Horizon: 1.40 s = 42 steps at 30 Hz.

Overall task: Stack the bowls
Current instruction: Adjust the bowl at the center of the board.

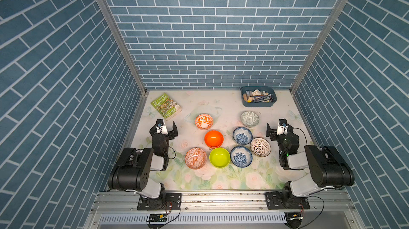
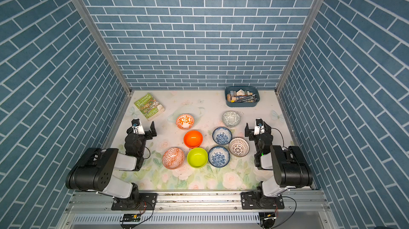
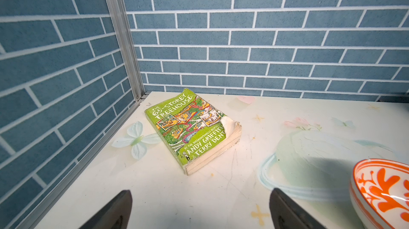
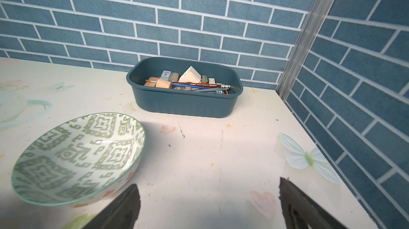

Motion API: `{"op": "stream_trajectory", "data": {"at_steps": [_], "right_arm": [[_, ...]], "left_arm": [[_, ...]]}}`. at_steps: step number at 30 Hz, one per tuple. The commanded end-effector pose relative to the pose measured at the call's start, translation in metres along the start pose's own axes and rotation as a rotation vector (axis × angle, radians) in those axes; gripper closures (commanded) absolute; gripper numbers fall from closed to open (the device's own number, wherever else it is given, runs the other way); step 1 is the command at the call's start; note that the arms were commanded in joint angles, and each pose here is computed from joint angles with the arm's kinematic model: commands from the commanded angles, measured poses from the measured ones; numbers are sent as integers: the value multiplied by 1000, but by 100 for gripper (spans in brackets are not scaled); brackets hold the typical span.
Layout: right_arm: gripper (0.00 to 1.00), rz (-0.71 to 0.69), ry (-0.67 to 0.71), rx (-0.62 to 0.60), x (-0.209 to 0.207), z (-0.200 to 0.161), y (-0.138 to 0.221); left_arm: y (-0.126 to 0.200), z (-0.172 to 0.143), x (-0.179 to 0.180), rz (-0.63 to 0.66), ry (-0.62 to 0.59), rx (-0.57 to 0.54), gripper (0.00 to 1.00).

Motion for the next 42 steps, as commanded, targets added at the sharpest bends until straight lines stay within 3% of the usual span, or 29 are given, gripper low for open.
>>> {"op": "stream_trajectory", "data": {"at_steps": [1, 17, 30, 33, 36, 42], "right_arm": [[0, 0, -28, -11, -2, 4, -3], [0, -2, -28, -9, -2, 3, -3], [0, 67, 18, -97, 6, 7, 13], [0, 63, 20, -97, 4, 13, 14], [0, 44, 8, -75, -1, 25, 16], [0, -112, -133, -138, -28, 93, 31]], "left_arm": [[-3, 4, 0, -5, -9, -11, 0], [-2, 4, 0, 5, -8, -16, 0], [31, 8, 10, 188, 61, -178, 0], [19, 20, 4, 195, 50, -145, 0], [4, 35, 1, 280, 73, -47, 0], [-2, 83, -4, 441, 215, 47, 0]]}}
Point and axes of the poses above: each gripper's point midway between its finger pads, its own y axis back along the fingers, its own x axis along the line the jaws close on, z = x × y, the point moved 10 cm from there along y, back along the fingers, and after that the axes turned 11 degrees about y, right-handed, at the moved point
